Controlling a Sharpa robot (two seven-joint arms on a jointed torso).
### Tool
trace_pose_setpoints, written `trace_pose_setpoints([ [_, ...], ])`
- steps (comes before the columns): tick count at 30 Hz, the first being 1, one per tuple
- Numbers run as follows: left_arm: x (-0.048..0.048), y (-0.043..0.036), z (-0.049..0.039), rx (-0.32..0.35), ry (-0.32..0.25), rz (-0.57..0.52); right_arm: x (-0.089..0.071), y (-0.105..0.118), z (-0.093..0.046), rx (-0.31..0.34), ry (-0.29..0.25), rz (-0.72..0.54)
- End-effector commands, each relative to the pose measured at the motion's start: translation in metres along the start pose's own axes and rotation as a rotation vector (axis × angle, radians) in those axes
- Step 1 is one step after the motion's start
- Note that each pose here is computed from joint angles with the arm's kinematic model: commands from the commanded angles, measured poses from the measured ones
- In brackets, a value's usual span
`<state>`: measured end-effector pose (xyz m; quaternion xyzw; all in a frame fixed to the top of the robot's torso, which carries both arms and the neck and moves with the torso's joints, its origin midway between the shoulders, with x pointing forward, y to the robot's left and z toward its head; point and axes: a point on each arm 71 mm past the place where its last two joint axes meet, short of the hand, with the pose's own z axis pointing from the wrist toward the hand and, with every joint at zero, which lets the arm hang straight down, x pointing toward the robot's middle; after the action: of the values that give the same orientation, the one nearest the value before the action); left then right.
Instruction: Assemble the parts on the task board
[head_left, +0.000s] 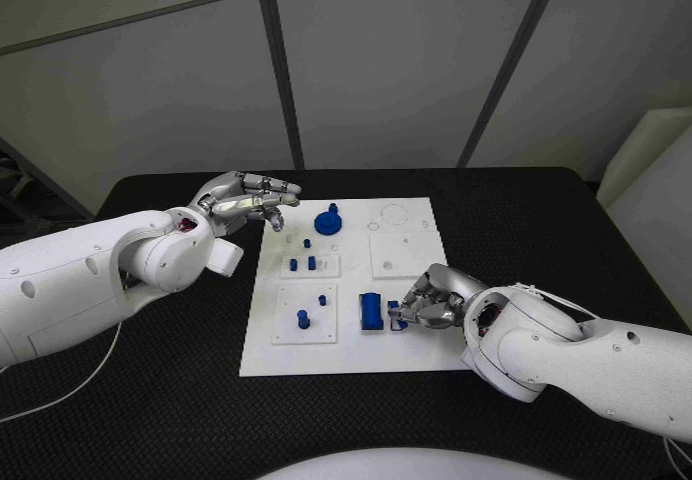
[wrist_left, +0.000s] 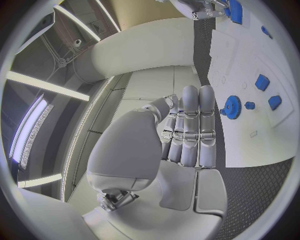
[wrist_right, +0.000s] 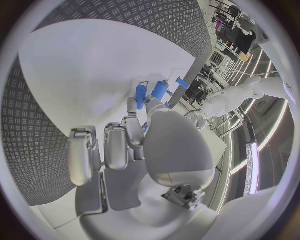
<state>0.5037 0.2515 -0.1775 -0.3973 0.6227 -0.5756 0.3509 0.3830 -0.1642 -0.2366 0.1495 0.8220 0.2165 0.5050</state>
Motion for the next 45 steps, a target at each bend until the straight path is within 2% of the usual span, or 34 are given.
trace_pose_setpoints([
  [1, 0.0015, -0.0010, 0.0000, 0.002, 0.014, -0.007, 0.0035, 0.0018, -0.0002, -0.006, 0.032, -0.011],
  [22, 0.0014, -0.0005, 0.0005, -0.003, 0.017, -0.007, 0.0027, 0.0016, 0.0025, -0.013, 0.019, -0.010],
  [33, 0.0007, -0.0003, 0.0008, -0.003, 0.016, -0.007, 0.0028, 0.0008, 0.0005, -0.033, 0.039, -0.039],
  [45, 0.0009, 0.0002, 0.0017, -0.005, 0.017, -0.007, 0.0009, -0.0023, 0.0051, -0.033, 0.022, -0.026],
])
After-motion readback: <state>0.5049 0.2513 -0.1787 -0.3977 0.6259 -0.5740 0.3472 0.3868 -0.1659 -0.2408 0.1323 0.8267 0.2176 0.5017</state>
